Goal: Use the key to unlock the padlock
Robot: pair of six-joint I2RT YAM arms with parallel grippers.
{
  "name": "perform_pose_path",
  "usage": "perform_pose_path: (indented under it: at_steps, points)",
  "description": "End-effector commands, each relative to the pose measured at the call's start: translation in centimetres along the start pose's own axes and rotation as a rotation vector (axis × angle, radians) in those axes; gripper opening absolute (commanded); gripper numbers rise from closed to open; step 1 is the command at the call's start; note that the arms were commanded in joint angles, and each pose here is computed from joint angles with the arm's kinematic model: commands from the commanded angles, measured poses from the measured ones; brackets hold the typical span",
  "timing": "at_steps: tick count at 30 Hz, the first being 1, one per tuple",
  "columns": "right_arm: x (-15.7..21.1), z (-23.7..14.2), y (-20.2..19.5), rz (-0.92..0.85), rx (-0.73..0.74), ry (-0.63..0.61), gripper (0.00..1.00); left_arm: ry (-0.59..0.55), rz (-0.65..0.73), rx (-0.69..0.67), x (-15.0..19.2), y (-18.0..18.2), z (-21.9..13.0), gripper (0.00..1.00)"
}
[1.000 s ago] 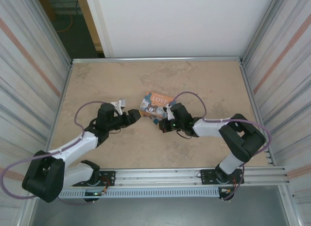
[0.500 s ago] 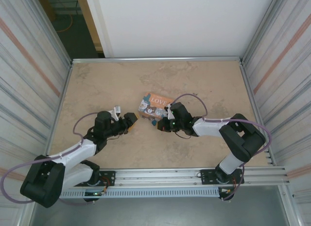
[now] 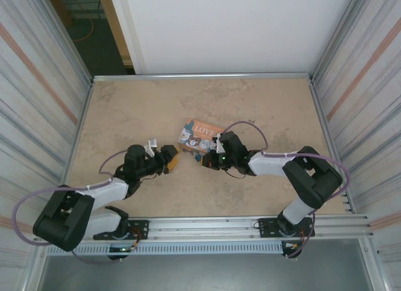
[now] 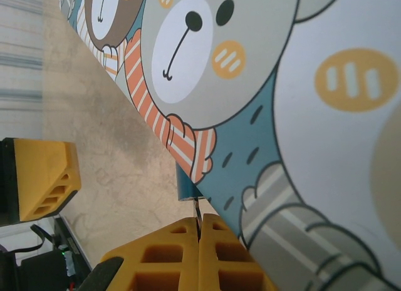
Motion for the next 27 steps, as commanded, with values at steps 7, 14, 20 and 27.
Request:
perform_pose_path:
  at_steps: [7, 14, 20, 27]
  points:
    - [-1.7, -0.3, 2.0, -0.01, -0.074, -0.039, 0.0, 0.051, -0.024, 0.022, -0.2, -0.4, 1.1, 0.62]
    - [-1.9, -0.1, 2.1, -0.01, -0.079, -0.034, 0.0, 0.099, -0.027, 0.022, -0.3, -0.3, 2.5, 0.6]
    - [-1.8, 0.0, 2.1, -0.008, -0.08, -0.028, 0.0, 0.134, -0.041, 0.027, 0.0, 0.1, 4.3, 0.57]
    - [-1.7, 0.1, 2.1, -0.005, -0.079, -0.025, 0.0, 0.155, -0.065, 0.033, 0.3, 0.7, 5.6, 0.52]
Point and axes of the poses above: each hand's point on the last joint's axis, 136 mm out from that joint toward the fingers, its own z axis out along the fingers, its own y axis along the line the jaws close on, x = y × z, the point moved 6 cm from there along -z, back along the fingers, and after that the axes turned 10 degrees about -z, right-handed, at the moved point
